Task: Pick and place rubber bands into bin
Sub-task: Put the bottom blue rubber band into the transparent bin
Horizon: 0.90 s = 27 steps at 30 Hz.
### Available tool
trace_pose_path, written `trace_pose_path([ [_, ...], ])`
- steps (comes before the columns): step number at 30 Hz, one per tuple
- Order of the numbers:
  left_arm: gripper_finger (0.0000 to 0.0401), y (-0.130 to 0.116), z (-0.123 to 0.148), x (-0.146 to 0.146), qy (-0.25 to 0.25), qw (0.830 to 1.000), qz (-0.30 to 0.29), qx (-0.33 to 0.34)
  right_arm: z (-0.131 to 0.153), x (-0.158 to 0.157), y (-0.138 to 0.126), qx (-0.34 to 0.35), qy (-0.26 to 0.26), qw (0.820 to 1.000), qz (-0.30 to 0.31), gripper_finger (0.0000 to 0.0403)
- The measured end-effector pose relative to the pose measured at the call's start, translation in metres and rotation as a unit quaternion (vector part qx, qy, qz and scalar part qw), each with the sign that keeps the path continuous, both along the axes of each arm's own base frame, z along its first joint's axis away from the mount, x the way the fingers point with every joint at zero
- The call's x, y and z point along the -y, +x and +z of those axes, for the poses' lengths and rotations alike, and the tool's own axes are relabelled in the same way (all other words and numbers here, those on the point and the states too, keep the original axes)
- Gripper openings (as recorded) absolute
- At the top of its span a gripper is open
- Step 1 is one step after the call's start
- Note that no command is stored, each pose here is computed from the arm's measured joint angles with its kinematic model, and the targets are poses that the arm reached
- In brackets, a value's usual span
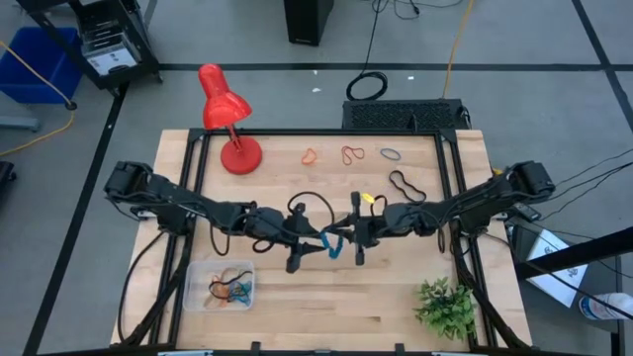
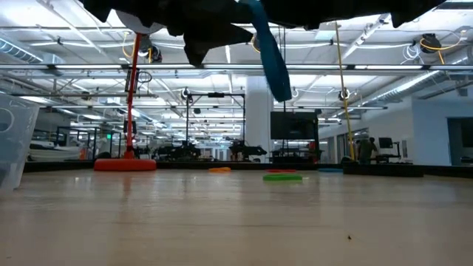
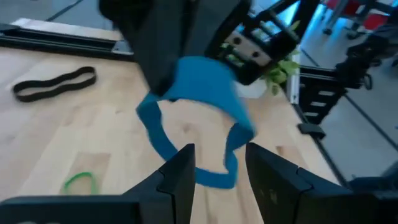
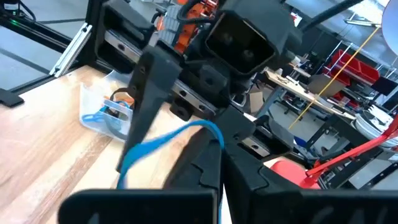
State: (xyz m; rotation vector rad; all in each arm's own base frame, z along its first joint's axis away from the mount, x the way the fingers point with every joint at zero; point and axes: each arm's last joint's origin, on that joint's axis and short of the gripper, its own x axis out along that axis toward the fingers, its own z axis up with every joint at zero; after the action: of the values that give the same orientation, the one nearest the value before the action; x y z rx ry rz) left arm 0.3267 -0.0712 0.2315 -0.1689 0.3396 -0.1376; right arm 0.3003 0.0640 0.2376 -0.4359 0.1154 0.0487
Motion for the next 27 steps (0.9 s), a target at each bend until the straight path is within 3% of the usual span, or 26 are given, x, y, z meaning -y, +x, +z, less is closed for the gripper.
trace_pose_path([
  [27,0.0144,-0.0001,0.0015,0.0031,0.032,0.999,-0.029,0.014,-0.0029,-0.0003,0.0015,-0.004,0.001,1.0,-0.001,0.0],
])
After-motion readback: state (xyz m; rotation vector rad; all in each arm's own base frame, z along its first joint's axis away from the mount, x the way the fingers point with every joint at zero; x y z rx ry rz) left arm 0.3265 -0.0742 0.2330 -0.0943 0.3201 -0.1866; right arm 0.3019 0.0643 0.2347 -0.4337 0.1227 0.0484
